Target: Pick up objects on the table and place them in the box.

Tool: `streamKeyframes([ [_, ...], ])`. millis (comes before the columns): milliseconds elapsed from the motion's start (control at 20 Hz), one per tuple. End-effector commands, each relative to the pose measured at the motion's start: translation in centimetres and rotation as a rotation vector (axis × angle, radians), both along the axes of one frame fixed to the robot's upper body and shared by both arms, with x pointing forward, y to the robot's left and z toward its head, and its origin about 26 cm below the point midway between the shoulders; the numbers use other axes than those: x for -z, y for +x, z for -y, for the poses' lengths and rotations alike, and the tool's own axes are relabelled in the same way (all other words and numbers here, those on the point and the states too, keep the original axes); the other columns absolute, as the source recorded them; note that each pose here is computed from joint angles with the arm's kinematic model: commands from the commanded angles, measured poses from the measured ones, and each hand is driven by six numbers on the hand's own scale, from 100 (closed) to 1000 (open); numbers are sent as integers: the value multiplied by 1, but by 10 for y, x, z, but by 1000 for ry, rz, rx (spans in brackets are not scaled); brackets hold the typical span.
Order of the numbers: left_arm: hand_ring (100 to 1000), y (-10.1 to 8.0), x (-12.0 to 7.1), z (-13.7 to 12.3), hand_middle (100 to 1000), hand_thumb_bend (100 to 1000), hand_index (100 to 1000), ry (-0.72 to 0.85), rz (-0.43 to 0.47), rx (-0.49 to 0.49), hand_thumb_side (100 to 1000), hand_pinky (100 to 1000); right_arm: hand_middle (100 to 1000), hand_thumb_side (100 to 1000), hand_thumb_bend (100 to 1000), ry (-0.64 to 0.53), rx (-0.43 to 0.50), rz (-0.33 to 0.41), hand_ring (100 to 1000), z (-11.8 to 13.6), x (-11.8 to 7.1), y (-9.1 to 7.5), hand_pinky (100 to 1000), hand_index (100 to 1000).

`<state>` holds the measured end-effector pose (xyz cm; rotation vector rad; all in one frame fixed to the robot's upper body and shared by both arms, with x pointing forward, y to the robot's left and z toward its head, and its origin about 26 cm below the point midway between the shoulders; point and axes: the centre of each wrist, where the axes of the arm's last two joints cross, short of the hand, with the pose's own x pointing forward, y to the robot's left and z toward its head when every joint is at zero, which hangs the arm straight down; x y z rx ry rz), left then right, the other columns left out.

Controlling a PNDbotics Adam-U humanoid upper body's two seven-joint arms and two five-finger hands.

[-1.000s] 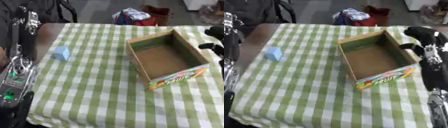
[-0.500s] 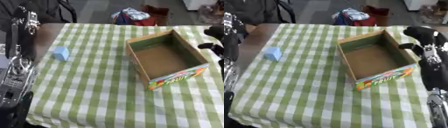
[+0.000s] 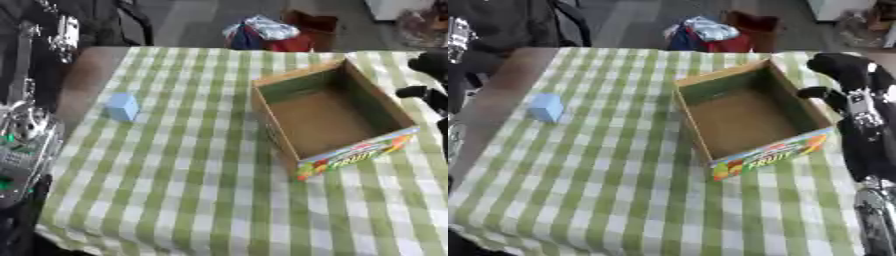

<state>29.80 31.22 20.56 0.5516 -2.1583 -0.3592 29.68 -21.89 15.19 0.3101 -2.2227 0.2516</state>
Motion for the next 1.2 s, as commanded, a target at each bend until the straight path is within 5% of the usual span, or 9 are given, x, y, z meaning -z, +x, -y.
streamKeyframes([
  [50, 655, 6, -21, -21, 691, 145, 844, 184, -25, -62, 657, 730, 723, 545, 100, -17, -1, 22, 819, 2, -6, -1, 610, 720],
  [650, 837, 67, -24, -99, 839, 293, 915, 812, -446, -190, 585, 828, 723, 546, 100, -25, -16, 13, 819, 1, -4, -1, 610, 720],
  [1200, 908, 108, -9, -109, 907, 412, 950, 1158, -746, -130, 414, 860, 723, 546, 100, -36, -27, 6, 820, 0, -3, -2, 610, 720],
])
